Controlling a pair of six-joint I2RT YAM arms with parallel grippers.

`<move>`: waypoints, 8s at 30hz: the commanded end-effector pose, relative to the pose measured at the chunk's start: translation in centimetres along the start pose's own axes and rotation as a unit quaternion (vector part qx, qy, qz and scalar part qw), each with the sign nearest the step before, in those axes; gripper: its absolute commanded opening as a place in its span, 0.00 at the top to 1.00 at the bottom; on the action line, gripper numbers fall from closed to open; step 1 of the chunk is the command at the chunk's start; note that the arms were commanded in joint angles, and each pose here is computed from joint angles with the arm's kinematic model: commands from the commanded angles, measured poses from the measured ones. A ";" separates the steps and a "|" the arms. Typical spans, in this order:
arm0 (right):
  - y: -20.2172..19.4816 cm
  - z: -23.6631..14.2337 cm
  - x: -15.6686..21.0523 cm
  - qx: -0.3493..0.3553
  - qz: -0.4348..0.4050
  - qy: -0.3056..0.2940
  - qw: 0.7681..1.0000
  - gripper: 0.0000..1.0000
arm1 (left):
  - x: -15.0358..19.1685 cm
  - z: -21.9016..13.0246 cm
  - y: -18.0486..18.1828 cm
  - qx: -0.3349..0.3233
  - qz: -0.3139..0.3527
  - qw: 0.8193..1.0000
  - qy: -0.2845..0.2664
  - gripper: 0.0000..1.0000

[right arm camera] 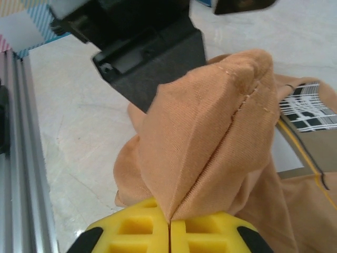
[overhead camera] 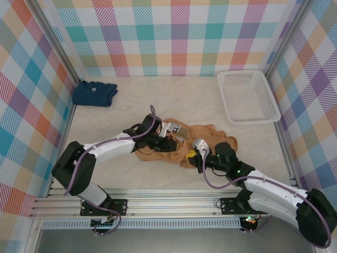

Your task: Fold the inside-out t-shirt

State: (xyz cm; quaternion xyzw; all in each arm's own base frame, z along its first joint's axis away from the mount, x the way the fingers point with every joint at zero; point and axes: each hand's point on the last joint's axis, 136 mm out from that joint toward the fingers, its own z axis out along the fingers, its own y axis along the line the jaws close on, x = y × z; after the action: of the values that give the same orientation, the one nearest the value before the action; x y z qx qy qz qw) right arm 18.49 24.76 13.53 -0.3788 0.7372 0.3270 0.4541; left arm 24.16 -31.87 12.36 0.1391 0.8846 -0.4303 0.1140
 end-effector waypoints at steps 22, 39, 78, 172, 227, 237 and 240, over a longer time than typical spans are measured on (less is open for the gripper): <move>2.6 -0.6 -11.6 -0.078 0.018 0.015 0.997 0.38 | -3.0 -12.3 -7.5 0.031 0.329 0.896 -0.297 1.00; 0.5 2.7 -7.7 0.016 -0.084 0.173 0.981 0.48 | -2.6 -11.1 -6.8 0.009 0.319 0.911 -0.262 1.00; 1.1 -0.2 -12.2 0.012 -0.001 0.005 1.000 1.00 | -1.8 -11.2 -0.3 -0.102 0.209 0.934 -0.271 0.86; -2.6 -0.2 -7.6 0.076 0.057 0.047 0.994 0.67 | -0.1 -11.6 -10.4 0.174 0.154 0.958 -0.169 1.00; 5.3 -0.8 -15.1 -0.192 0.101 0.004 0.976 1.00 | 1.3 -10.6 -7.7 0.053 0.239 0.954 -0.171 0.44; 5.9 -0.1 -16.3 -0.244 0.157 0.019 0.957 1.00 | -0.3 -9.8 -7.1 0.001 0.282 0.938 -0.203 0.71; 5.5 -1.1 -17.1 -0.257 0.172 0.000 0.951 1.00 | -0.3 -9.7 -6.1 -0.017 0.278 0.938 -0.206 0.94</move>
State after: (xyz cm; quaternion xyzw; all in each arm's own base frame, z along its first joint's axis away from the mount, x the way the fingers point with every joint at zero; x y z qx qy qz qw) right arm 18.94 31.58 27.88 -0.3525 0.7123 0.5394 0.2783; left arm 20.74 -28.14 22.52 0.2836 0.7801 -0.4063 0.3820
